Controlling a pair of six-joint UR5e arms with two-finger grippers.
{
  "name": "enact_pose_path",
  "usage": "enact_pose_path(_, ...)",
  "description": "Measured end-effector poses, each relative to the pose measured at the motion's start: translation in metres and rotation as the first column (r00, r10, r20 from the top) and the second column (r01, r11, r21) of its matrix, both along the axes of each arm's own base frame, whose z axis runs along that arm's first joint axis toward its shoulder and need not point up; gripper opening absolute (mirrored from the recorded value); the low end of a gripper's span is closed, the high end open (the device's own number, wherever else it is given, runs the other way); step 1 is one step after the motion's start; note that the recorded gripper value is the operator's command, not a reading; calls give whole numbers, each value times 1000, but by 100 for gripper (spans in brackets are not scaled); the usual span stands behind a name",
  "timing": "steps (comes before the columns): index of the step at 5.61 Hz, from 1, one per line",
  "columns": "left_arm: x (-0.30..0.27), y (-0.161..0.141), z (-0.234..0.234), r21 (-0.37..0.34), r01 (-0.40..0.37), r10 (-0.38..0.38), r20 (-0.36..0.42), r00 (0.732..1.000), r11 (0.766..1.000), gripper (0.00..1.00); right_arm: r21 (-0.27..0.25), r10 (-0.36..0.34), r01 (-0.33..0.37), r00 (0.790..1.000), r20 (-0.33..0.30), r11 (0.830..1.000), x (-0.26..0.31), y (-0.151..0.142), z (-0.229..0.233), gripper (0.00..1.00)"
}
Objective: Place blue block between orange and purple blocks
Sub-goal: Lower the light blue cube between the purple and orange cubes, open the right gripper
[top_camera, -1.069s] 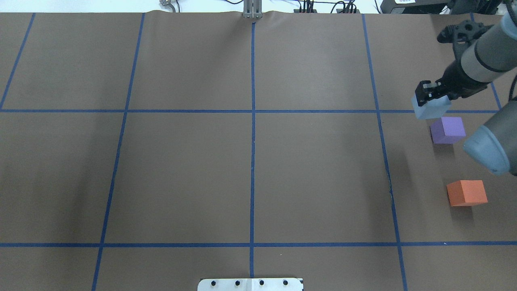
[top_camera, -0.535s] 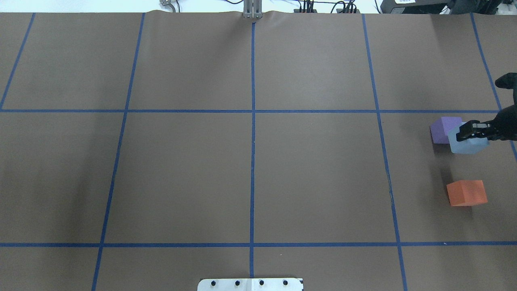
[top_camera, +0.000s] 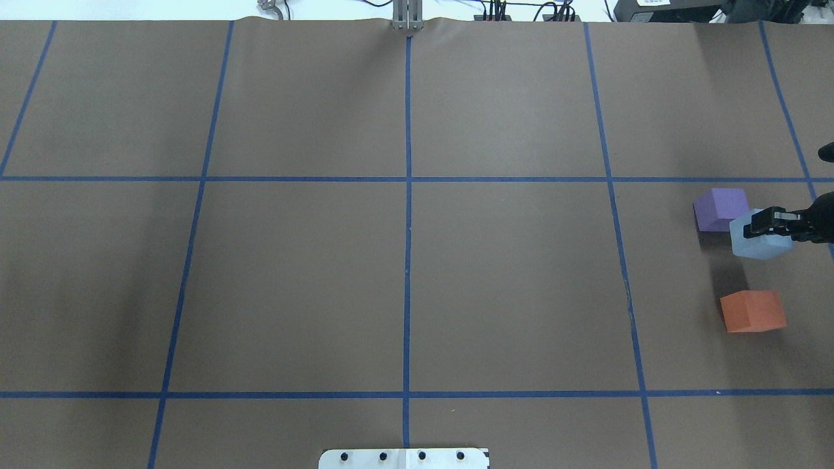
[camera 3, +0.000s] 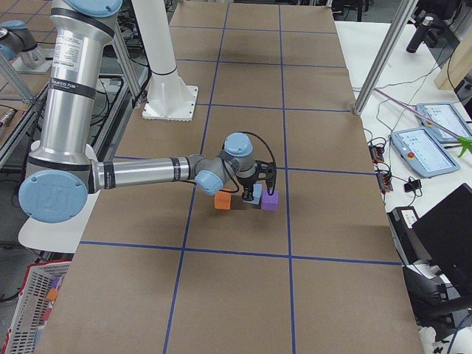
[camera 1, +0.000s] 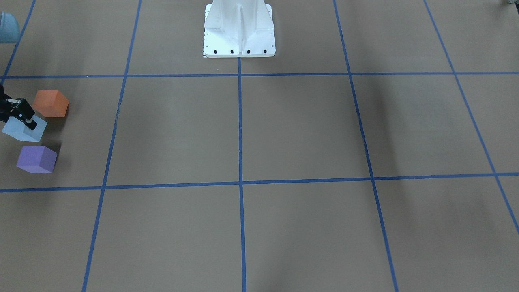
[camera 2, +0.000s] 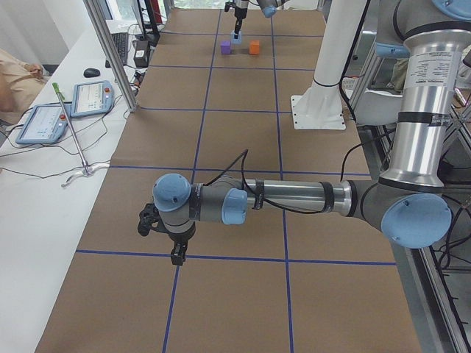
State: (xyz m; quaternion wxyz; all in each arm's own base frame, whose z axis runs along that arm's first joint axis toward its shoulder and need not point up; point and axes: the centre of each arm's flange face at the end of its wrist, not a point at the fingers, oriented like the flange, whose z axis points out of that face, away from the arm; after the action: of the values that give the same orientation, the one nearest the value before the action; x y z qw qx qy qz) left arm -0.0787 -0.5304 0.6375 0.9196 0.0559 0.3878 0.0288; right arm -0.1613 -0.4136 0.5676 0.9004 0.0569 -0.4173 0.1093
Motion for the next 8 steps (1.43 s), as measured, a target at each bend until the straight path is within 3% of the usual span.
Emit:
enact_pose_path(2,1,0,1,-2,-1,1,0,1000,1000,100,11,-3,4,999,-33,1000,-21,8,6,4)
enact_pose_path(3,1,0,1,-3,-2,2,0,1000,1000,100,23,-16,17,998,-61,1000,-33,12,11,36)
enact_pose_path(4,1,0,1,-3,-2,2,0,1000,1000,100,33,-36,38,996,-77,999,-42,16,16,99)
enact_pose_path(8,1,0,2,-5,-2,2,0,1000,1000,100,106,-127,135,988,-85,985,-39,15,16,100)
